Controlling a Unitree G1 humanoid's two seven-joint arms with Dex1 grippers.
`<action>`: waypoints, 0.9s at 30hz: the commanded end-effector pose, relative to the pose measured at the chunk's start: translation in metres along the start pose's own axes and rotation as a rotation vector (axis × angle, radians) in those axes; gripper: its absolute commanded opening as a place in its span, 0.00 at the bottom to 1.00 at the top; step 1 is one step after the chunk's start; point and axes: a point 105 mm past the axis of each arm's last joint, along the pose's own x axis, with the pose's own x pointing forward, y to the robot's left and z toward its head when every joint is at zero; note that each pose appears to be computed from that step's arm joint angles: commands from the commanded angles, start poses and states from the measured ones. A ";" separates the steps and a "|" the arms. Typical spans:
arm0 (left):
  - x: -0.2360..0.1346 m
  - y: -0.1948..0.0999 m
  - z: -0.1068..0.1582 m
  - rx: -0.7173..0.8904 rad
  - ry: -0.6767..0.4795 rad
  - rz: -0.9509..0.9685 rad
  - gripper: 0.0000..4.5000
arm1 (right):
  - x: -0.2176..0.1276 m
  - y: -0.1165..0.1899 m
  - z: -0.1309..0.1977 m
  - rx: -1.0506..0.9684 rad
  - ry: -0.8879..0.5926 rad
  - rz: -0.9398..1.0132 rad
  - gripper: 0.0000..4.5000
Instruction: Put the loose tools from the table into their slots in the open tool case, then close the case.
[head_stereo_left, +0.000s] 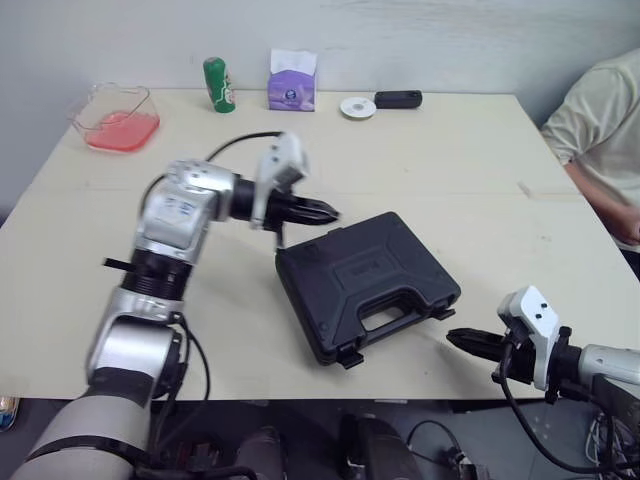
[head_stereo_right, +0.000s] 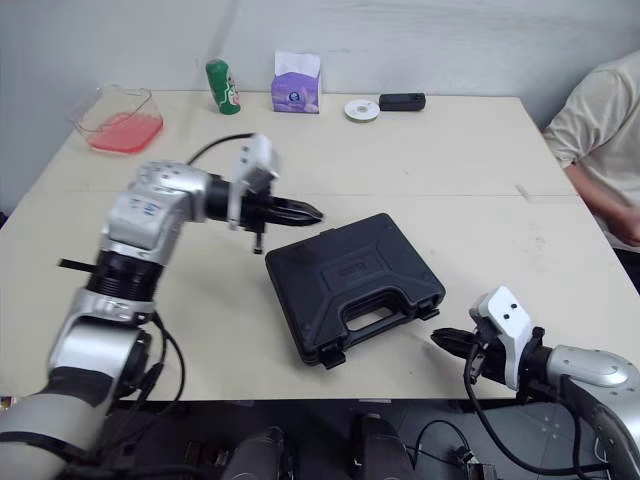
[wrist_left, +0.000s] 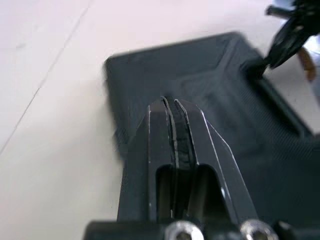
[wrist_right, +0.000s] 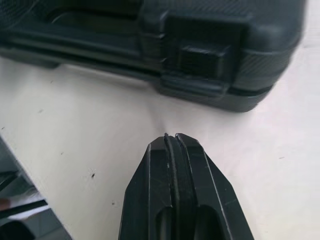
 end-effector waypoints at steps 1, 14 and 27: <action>0.038 -0.012 0.005 0.048 0.000 -0.067 0.01 | -0.001 0.004 0.016 -0.027 -0.052 -0.011 0.00; 0.091 -0.014 -0.073 0.224 0.367 -0.093 0.01 | 0.014 0.000 0.031 -0.065 -0.085 -0.053 0.00; 0.094 -0.030 -0.093 0.269 0.408 -0.160 0.01 | 0.022 -0.011 0.043 -0.081 -0.110 -0.076 0.00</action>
